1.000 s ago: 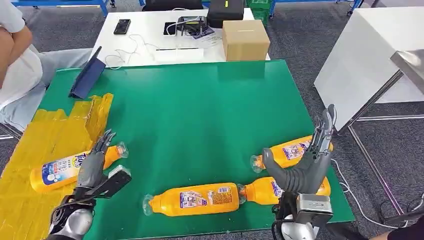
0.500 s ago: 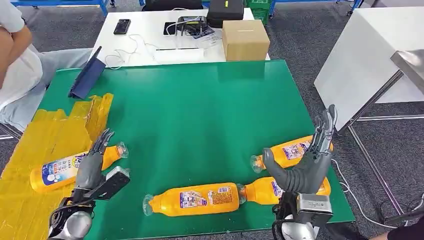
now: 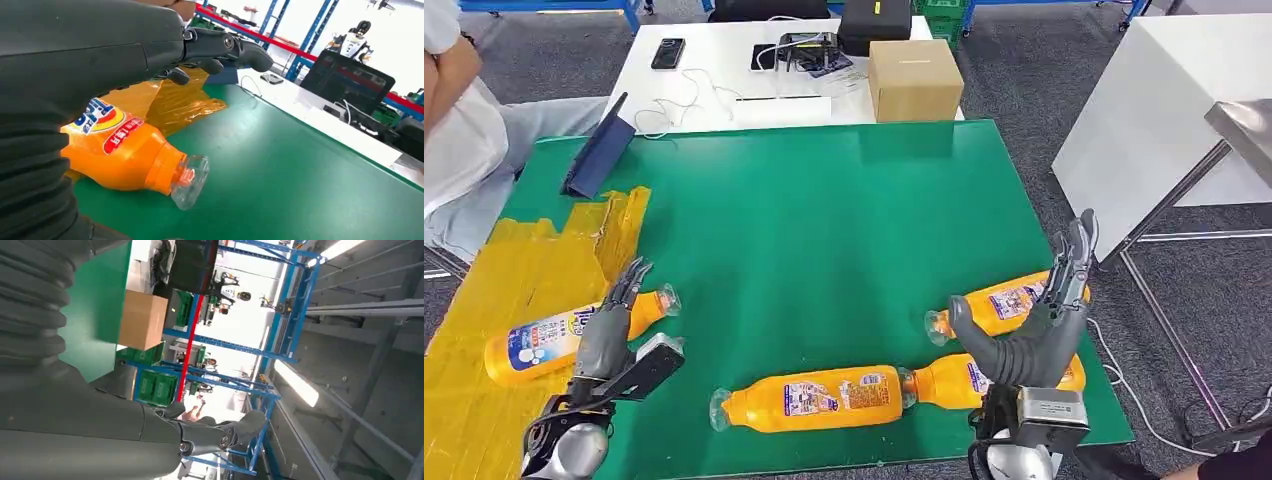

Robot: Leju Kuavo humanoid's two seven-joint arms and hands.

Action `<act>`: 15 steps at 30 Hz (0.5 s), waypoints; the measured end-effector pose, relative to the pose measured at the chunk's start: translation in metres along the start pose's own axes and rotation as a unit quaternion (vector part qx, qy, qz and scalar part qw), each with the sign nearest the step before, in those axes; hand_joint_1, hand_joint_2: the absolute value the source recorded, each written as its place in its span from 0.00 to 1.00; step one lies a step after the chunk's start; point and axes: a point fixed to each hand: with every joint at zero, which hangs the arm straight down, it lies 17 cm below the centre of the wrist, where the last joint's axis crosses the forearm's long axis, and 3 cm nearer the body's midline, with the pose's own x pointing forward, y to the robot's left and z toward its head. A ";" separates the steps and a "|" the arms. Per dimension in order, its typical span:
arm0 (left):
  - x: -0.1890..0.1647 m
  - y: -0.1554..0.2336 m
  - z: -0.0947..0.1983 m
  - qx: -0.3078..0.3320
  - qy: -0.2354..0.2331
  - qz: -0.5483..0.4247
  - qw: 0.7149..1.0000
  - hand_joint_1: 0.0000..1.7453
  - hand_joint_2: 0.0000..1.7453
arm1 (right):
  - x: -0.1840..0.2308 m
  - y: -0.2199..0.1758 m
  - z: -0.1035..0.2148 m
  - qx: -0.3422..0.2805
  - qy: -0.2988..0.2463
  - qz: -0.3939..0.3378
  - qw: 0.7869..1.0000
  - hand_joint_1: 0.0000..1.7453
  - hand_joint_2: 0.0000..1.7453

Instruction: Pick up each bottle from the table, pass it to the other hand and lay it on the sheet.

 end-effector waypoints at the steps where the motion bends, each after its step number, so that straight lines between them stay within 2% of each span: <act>1: 0.000 0.000 0.000 0.000 0.000 0.000 1.000 0.00 1.00 | 0.000 0.000 0.000 0.000 0.000 0.000 1.000 0.00 1.00; 15: 0.000 0.000 0.000 0.000 0.000 0.000 1.000 0.00 1.00 | 0.000 0.000 0.000 0.000 0.000 0.000 1.000 0.00 1.00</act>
